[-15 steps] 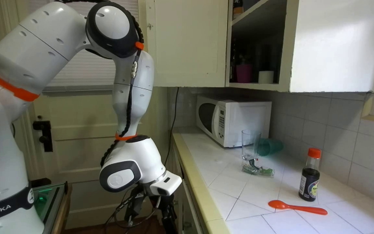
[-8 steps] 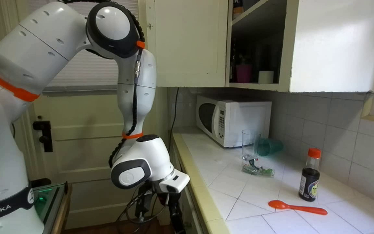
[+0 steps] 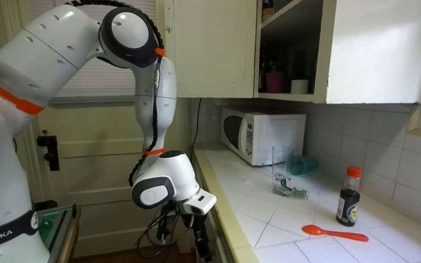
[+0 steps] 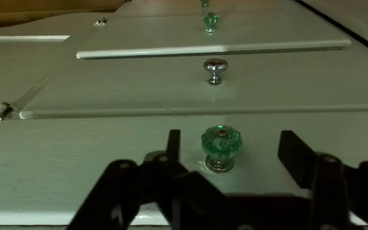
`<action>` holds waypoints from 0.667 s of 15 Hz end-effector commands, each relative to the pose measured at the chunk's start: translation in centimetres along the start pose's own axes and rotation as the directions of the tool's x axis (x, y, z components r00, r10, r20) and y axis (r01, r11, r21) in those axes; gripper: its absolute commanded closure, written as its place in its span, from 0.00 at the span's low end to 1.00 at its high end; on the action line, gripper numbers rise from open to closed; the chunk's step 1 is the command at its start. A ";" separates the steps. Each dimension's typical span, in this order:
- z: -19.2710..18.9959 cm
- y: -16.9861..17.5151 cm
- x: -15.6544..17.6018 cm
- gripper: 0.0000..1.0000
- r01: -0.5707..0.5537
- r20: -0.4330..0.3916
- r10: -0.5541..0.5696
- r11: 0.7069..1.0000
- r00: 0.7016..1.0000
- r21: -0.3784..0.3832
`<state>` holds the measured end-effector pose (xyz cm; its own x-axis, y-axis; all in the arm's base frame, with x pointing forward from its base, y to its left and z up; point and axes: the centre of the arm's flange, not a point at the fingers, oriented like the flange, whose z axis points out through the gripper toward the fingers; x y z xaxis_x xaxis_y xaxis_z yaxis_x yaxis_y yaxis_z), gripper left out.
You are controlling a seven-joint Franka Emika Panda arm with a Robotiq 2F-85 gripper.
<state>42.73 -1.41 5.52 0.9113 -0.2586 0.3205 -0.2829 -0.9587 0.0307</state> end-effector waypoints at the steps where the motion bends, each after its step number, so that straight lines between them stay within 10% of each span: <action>1: 1.5 -0.5 -0.1 0.51 -0.024 0.038 0.024 1.000 0.999 -0.014; 5: 2.2 0.1 -0.3 0.78 -0.043 0.053 0.044 0.999 0.998 -0.025; 7: 2.0 0.5 -0.5 0.42 -0.057 0.048 0.059 0.998 0.997 -0.035; 10: 1.9 0.7 -0.4 0.27 -0.058 0.048 0.060 0.997 0.997 -0.047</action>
<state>42.63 -2.07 4.06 0.9075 -0.3028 0.2911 -0.3275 -0.9440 0.0392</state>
